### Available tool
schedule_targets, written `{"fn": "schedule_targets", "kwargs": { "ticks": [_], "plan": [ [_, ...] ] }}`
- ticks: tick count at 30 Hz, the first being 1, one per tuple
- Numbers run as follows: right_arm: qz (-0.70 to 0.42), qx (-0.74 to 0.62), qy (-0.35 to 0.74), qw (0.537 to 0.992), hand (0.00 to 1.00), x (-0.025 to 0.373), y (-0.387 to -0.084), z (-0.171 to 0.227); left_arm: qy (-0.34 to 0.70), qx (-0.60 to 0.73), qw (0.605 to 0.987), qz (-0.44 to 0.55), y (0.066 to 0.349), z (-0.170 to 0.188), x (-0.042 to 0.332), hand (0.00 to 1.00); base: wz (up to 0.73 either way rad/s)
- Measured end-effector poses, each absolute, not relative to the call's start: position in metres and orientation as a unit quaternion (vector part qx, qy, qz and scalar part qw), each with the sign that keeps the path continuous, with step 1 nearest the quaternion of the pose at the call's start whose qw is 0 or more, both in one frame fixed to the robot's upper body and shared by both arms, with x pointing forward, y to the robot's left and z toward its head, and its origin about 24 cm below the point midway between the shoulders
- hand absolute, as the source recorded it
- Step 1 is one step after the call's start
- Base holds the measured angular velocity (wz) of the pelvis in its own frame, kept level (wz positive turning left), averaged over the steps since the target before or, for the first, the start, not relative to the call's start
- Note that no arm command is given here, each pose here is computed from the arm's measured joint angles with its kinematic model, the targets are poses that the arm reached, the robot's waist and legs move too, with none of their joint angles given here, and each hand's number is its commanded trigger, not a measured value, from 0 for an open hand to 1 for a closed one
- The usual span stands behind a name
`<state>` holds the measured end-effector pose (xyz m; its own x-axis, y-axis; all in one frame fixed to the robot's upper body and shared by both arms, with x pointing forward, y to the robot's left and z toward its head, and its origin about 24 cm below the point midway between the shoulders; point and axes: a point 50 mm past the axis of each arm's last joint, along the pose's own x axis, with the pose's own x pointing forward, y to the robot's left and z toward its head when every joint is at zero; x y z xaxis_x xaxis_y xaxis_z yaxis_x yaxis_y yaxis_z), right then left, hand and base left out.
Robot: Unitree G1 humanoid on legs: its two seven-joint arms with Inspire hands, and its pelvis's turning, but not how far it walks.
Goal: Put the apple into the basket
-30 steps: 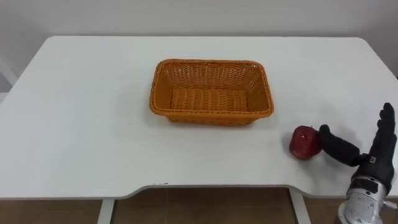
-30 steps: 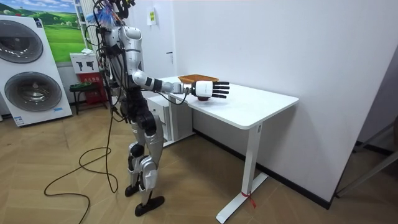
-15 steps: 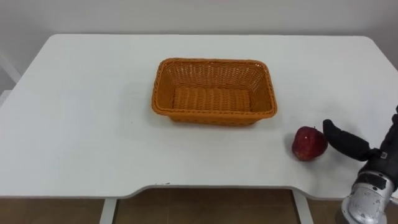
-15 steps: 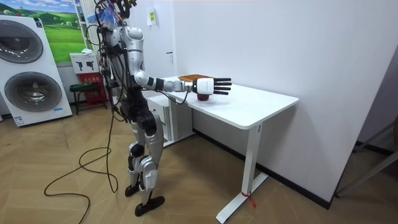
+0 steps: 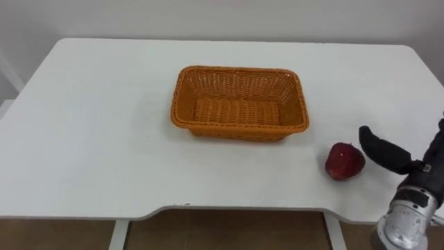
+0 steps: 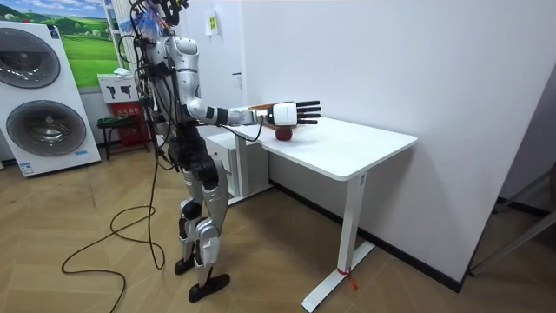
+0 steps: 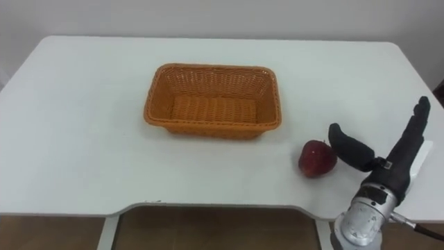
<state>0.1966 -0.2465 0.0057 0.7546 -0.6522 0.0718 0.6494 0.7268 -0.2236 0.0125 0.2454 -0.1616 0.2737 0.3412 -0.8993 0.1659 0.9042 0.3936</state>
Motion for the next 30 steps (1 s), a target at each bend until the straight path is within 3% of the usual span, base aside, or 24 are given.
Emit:
{"fn": "schedule_targets", "kwargs": {
  "ticks": [18,30],
  "plan": [
    [-0.234,-0.199,-0.007,0.952,0.00,0.203,-0.219,0.004,0.599,0.213,0.770,0.045,0.242,-0.163,0.015,0.00,0.01],
    [-0.168,-0.202,0.040,0.964,0.00,0.196,-0.208,-0.015,0.598,0.211,0.772,0.033,0.239,-0.163,0.018,0.00,0.00]
  ]
}}
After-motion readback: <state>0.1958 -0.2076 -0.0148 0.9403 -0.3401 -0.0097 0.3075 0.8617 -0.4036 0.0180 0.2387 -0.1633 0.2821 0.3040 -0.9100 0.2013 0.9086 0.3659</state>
